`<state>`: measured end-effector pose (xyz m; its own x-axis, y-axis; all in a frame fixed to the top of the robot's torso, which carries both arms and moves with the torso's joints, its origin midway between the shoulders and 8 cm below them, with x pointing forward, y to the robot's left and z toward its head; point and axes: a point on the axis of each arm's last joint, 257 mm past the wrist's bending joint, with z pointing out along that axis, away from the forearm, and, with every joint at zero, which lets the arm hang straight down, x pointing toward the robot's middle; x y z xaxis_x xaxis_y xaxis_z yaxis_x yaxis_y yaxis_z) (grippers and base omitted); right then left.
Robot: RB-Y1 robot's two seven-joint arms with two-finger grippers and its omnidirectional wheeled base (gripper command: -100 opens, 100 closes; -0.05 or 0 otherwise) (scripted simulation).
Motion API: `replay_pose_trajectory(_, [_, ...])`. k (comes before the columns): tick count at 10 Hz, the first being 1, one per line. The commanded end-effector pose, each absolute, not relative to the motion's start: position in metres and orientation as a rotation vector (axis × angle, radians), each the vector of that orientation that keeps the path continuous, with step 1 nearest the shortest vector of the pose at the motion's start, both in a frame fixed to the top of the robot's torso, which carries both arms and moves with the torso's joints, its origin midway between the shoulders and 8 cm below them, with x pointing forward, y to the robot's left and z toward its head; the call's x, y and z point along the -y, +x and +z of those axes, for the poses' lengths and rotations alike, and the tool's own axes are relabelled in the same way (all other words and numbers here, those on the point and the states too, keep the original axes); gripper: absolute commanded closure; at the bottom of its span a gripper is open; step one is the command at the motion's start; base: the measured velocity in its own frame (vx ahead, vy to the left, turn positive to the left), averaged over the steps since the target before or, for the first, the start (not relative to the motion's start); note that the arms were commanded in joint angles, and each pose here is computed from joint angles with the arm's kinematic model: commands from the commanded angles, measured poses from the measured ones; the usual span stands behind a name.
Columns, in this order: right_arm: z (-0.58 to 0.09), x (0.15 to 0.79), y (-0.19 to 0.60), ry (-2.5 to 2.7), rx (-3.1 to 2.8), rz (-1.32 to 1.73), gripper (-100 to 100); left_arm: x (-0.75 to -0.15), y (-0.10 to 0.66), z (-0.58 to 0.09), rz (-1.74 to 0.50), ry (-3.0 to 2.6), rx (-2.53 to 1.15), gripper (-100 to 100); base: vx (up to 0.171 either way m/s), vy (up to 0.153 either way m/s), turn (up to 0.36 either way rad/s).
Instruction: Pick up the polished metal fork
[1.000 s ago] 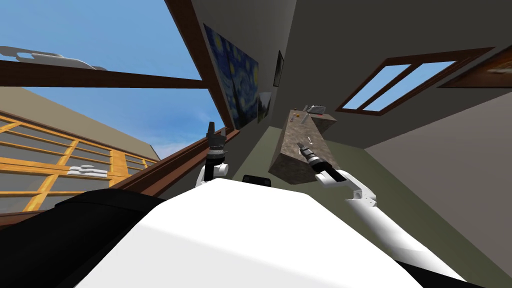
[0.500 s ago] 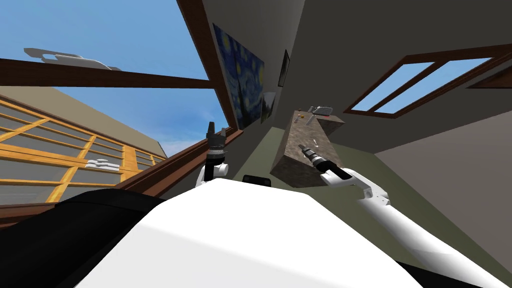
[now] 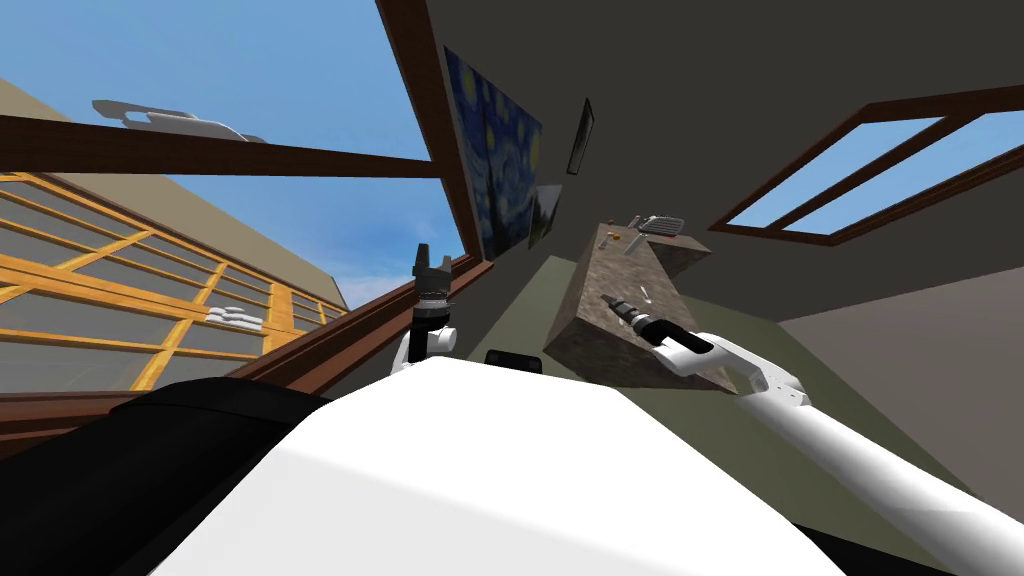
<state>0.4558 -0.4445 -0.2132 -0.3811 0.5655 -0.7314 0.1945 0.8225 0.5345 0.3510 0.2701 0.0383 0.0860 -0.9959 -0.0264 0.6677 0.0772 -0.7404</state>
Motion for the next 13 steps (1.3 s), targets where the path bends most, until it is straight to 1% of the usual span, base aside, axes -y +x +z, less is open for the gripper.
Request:
replay_pose_trajectory(1, [-0.219,0.458,0.451,0.556,-1.991,0.393,-100,-0.270,0.351,0.038,-1.380,-0.652,-0.635,0,0.043,0.010,0.077])
replay_pose_trajectory(6, [-0.247,0.511,0.423,0.604,-2.145,0.207,-100,-0.270,0.351,0.038,-1.380,-0.652,-0.635,0,0.059,-0.004,0.102])
replay_pose_trajectory(7, [-0.245,0.512,0.424,0.598,-2.146,0.199,-100,-0.270,0.351,0.038,-1.380,-0.652,-0.635,0,0.058,-0.017,0.065])
replay_pose_trajectory(13, [-0.273,0.575,0.369,0.686,-2.319,-0.026,-100,-0.270,0.351,0.038,-1.380,-0.652,-0.635,0,0.076,-0.040,0.108])
